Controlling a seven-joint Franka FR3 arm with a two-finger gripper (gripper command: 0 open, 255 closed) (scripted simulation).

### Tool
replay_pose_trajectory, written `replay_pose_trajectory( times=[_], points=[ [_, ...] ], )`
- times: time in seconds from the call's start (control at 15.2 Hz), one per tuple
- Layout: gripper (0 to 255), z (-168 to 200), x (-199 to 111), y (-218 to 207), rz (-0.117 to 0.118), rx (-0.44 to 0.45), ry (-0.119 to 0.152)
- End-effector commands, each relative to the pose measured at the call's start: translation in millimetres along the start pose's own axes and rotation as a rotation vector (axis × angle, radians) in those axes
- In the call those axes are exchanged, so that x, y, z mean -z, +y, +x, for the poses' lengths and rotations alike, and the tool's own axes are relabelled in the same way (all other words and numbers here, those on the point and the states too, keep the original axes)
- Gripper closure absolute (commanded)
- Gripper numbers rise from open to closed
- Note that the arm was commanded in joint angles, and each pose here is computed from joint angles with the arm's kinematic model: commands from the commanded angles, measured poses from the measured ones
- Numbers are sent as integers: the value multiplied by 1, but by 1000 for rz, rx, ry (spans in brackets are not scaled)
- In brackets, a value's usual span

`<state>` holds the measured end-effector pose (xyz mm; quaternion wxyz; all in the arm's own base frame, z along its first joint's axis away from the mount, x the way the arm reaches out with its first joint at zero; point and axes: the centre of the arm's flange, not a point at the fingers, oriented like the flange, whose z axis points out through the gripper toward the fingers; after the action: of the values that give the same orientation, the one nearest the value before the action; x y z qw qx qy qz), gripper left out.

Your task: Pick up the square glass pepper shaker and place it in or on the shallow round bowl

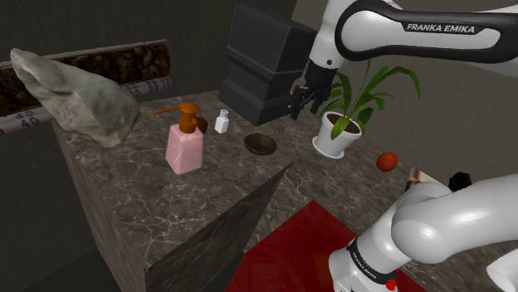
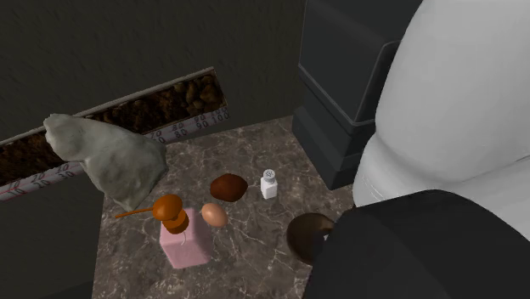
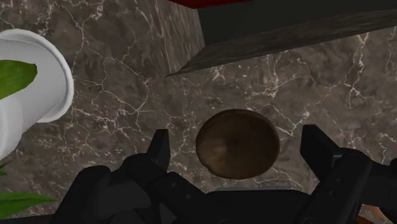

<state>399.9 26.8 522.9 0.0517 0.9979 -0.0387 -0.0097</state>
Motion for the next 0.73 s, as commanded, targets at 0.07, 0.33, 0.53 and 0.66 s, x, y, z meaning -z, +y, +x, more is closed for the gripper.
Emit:
replay_pose_trajectory(
  times=[0.07,0.33,0.53,0.66],
  points=[
    [0,36,-16,-10,14,4,-10],
    [0,84,-34,-24,32,9,-22],
    [0,121,-47,-35,45,13,-32],
    [0,145,-56,-43,54,16,-38]
  ],
)
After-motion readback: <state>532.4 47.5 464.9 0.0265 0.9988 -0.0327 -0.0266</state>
